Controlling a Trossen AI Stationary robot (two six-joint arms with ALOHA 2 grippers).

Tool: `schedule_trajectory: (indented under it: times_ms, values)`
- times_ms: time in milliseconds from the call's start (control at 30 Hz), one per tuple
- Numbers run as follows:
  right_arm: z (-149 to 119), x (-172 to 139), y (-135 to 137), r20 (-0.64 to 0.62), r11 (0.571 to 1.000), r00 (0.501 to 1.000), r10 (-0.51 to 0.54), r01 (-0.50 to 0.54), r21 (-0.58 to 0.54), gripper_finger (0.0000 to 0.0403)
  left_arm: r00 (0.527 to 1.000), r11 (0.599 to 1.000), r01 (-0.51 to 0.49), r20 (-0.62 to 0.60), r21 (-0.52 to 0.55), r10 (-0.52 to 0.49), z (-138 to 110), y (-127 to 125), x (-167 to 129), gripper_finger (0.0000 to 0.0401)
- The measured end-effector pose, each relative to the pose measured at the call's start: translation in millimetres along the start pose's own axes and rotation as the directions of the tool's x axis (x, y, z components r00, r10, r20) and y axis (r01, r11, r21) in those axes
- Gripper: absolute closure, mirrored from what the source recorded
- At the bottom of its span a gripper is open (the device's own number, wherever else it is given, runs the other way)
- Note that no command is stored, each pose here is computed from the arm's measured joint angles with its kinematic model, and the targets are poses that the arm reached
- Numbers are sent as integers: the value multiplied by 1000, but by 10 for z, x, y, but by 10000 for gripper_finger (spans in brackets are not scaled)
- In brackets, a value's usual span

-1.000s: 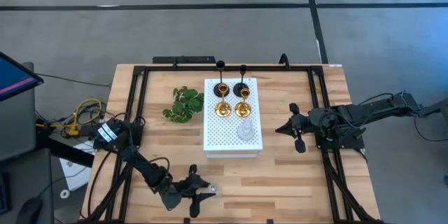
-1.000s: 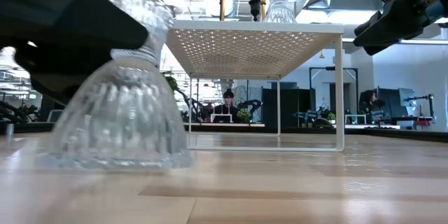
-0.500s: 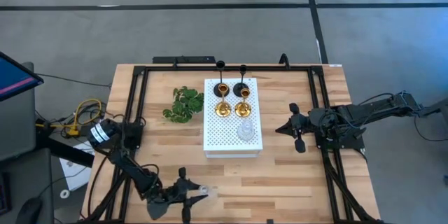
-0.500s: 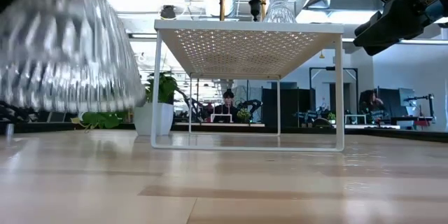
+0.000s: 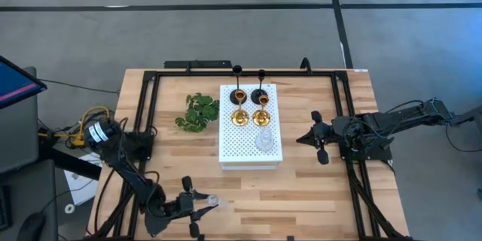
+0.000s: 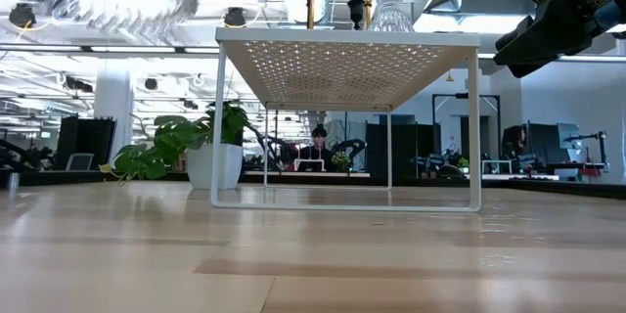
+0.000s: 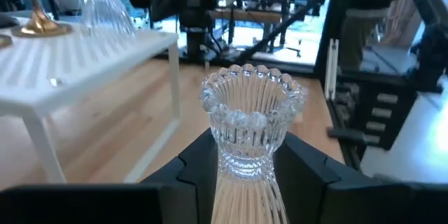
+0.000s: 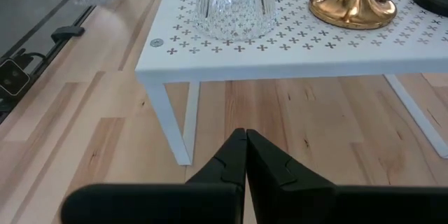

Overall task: Pick & Place candle stick holders
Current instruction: Put the transparent glass candle holder on the shelf aligned with the other transparent glass candle holder

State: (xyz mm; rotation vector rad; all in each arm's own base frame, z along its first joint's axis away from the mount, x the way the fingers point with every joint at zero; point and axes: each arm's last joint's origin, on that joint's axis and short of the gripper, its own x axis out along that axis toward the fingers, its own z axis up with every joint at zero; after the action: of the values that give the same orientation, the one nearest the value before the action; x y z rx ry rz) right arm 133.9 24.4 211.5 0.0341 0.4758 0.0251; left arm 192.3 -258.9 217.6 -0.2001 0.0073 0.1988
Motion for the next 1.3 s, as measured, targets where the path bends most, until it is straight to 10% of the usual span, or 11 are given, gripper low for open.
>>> schedule_trajectory:
  times_ms: [400,833,1300]
  values:
    - [0,0,0,0,1000,1000,0,0,0,402,996,996,-38,81,-86,45,635,237,78,285]
    - [-10,1,-2,-9,1000,1000,-1,1,-2,402,978,990,-134,166,44,125,1334,400,504,284]
    - [-67,-1,-9,-67,1000,998,-9,8,-11,402,981,982,-177,89,63,171,1346,745,945,281]
